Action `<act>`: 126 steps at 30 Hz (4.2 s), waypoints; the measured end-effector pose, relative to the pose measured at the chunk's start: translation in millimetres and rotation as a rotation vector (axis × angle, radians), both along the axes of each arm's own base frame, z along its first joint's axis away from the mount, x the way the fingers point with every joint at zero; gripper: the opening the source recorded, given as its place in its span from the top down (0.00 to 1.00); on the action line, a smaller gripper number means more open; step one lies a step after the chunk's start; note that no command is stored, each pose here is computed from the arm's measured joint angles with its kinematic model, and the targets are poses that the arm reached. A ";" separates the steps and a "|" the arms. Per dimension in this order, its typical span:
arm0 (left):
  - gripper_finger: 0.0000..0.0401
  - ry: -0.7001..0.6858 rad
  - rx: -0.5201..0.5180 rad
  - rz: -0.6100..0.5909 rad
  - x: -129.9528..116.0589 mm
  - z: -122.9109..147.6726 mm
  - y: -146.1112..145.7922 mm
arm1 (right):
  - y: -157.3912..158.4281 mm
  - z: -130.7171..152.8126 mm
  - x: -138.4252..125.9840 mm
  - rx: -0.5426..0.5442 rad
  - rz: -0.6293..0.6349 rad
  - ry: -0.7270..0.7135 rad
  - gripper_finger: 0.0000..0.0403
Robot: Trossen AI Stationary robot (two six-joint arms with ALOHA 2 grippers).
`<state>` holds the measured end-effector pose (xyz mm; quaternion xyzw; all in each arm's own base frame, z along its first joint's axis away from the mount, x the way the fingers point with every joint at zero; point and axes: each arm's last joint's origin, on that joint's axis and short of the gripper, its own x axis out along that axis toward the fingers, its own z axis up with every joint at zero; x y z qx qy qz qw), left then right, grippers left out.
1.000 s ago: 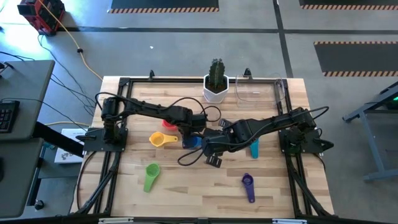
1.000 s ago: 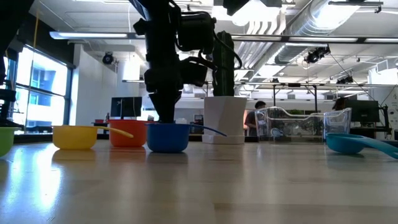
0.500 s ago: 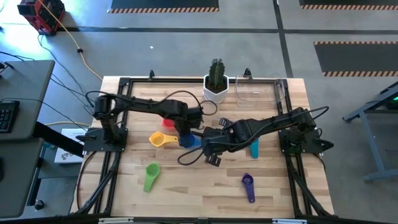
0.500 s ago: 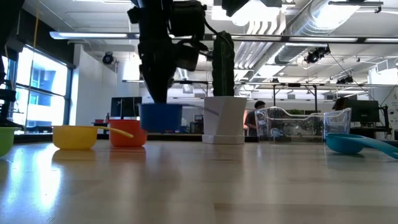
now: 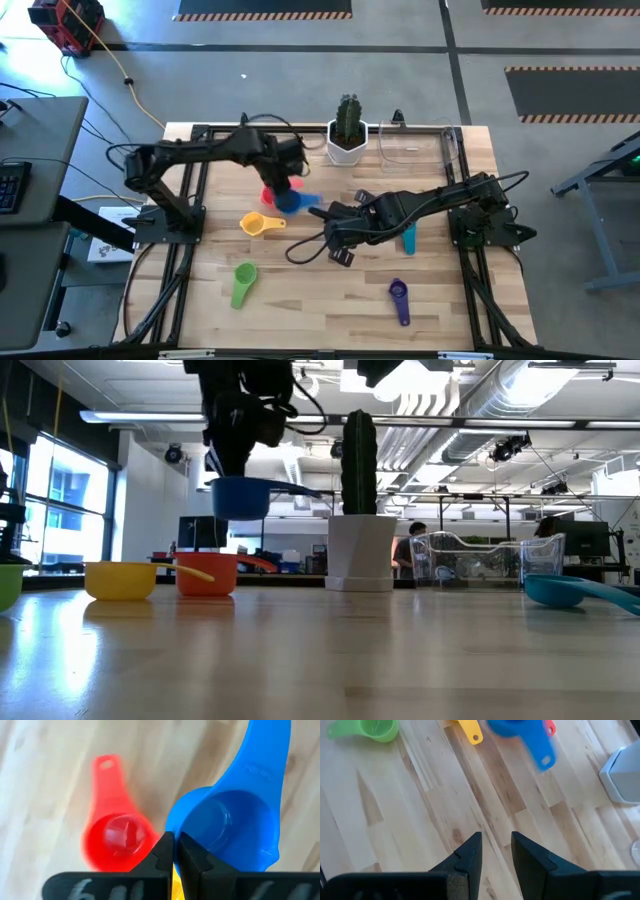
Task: Nest measuring cups in basket
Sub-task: Stack the blue measuring cup on top of the red measuring cup, then move the stack of measuring cups to the center of the table
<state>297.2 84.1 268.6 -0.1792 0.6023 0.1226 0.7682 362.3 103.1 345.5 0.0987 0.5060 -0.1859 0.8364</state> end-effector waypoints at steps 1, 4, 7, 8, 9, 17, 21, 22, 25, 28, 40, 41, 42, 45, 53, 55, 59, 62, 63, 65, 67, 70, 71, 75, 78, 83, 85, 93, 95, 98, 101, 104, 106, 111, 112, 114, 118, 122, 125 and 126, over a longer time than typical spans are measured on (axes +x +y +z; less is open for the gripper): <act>1.00 -0.001 -0.004 0.041 -4.0 2.7 5.2 | 0.0 -0.1 0.1 0.005 -0.010 -0.002 0.76; 1.00 -0.001 -0.003 0.150 -16.6 8.2 18.8 | 0.0 -0.1 0.1 0.011 -0.022 -0.005 0.76; 0.99 -0.002 -0.012 0.235 -28.4 6.7 30.1 | -0.1 0.0 0.1 0.011 -0.022 -0.005 0.76; 0.99 0.000 -0.016 0.264 -32.9 5.2 33.1 | -0.1 -0.1 0.1 0.011 -0.022 -0.005 0.76; 0.99 0.001 -0.022 0.293 -37.1 2.7 36.0 | 0.0 -0.1 0.1 0.011 -0.021 -0.005 0.76; 0.99 -0.019 -0.128 0.434 -58.1 -30.5 44.0 | -0.1 0.0 0.1 0.012 -0.020 -0.005 0.76; 0.99 -0.024 -0.139 0.466 -60.1 -44.2 43.1 | 0.1 0.0 0.0 0.012 -0.019 -0.004 0.76; 0.98 -0.016 -0.140 0.473 -61.2 -45.8 43.0 | -0.1 0.0 0.1 0.011 -0.018 -0.004 0.76; 0.98 -0.010 -0.130 0.480 -62.1 -48.1 43.2 | 0.0 0.0 0.0 0.009 -0.014 -0.003 0.76; 0.98 0.000 -0.113 0.492 -63.8 -48.5 45.2 | -0.1 0.0 0.1 0.009 -0.013 -0.003 0.76; 0.98 0.054 -0.061 0.517 -70.3 -49.4 48.9 | 0.4 -0.2 -0.1 0.025 -0.006 0.003 0.76; 0.98 0.052 -0.061 0.516 -70.0 -49.4 48.9 | 0.4 -0.2 -0.1 0.025 -0.006 0.003 0.76; 0.98 0.052 -0.061 0.515 -69.8 -49.4 48.6 | 0.4 -0.2 -0.1 0.025 -0.006 0.003 0.76; 0.98 0.052 -0.060 0.514 -69.7 -49.4 48.4 | 0.5 -0.2 -0.1 0.025 -0.006 0.003 0.76; 0.91 0.054 -0.060 0.514 -69.8 -49.4 48.3 | 0.4 -0.2 -0.1 0.025 -0.006 0.004 0.76; 0.88 0.054 -0.060 0.514 -69.8 -49.4 48.3 | 0.5 -0.2 -0.1 0.025 -0.006 0.004 0.76; 0.85 0.054 -0.060 0.513 -69.8 -49.4 48.3 | 0.4 -0.2 -0.1 0.025 -0.006 0.004 0.76; 0.84 0.054 -0.059 0.506 -69.8 -49.4 48.3 | 0.4 -0.2 -0.1 0.025 -0.006 0.004 0.76; 0.84 0.055 -0.057 0.494 -69.9 -49.4 48.2 | 0.4 -0.2 -0.1 0.025 -0.006 0.004 0.76; 0.84 0.060 -0.054 0.468 -70.5 -49.4 47.9 | 0.4 -0.2 -0.1 0.025 -0.006 0.004 0.76; 0.84 0.065 -0.050 0.445 -71.9 -48.2 47.1 | 0.4 -0.2 -0.1 0.026 -0.009 0.003 0.76; 0.84 0.072 -0.013 0.436 -73.0 -47.8 49.4 | 0.4 -0.2 -0.1 0.033 -0.023 0.000 0.76; 0.84 0.080 0.007 0.441 -74.2 -47.8 51.2 | 0.4 -0.2 -0.1 0.037 -0.031 -0.002 0.76; 0.84 0.103 0.068 0.471 -78.9 -47.8 58.4 | 0.4 -0.2 -0.1 0.049 -0.058 -0.008 0.76; 0.84 0.121 0.103 0.488 -82.2 -48.4 64.0 | 0.4 -0.2 -0.1 0.051 -0.062 -0.009 0.76; 0.86 0.171 0.088 0.489 -79.6 -60.1 68.9 | 0.5 -0.2 -0.1 0.059 -0.079 -0.014 0.76; 0.86 0.194 0.066 0.474 -76.3 -67.3 69.4 | 0.4 -0.2 -0.1 0.061 -0.083 -0.015 0.76; 0.86 0.254 0.008 0.442 -68.1 -87.1 69.6 | 0.4 -0.2 -0.1 0.061 -0.082 -0.014 0.76; 0.86 0.266 0.004 0.437 -66.6 -90.6 69.2 | 0.4 -0.2 -0.1 0.061 -0.082 -0.014 0.76; 0.86 0.288 -0.003 0.421 -63.0 -96.9 67.1 | 0.4 -0.2 -0.1 0.061 -0.082 -0.014 0.76; 0.86 0.302 -0.023 0.395 -58.1 -102.2 61.7 | 0.4 -0.2 -0.1 0.061 -0.082 -0.014 0.76; 0.86 0.299 -0.043 0.367 -53.0 -104.7 54.8 | 0.5 -0.2 -0.1 0.061 -0.082 -0.015 0.76; 0.87 0.290 -0.044 0.371 -49.8 -104.8 50.8 | 0.4 -0.2 0.0 0.061 -0.082 -0.015 0.76; 0.87 0.262 -0.044 0.356 -41.6 -104.8 40.7 | 0.5 -0.1 0.0 0.061 -0.082 -0.015 0.76; 0.87 0.254 -0.041 0.348 -39.8 -104.8 38.7 | 0.5 -0.1 0.2 0.062 -0.082 -0.017 0.76; 0.87 0.233 -0.035 0.345 -35.8 -104.8 35.3 | 0.7 0.2 0.9 0.065 -0.082 -0.025 0.76; 0.87 0.182 -0.021 0.330 -27.6 -104.7 29.4 | 1.3 1.0 2.7 0.072 -0.082 -0.045 0.76; 0.87 0.132 -0.001 0.326 -20.5 -104.2 25.4 | 1.1 1.1 2.9 0.062 -0.086 -0.051 0.76; 0.87 0.101 0.007 0.311 -15.9 -103.8 22.0 | 0.9 1.2 2.9 0.060 -0.086 -0.052 0.76; 0.87 0.093 0.009 0.305 -14.6 -103.7 20.5 | 0.9 1.2 2.9 0.060 -0.087 -0.051 0.76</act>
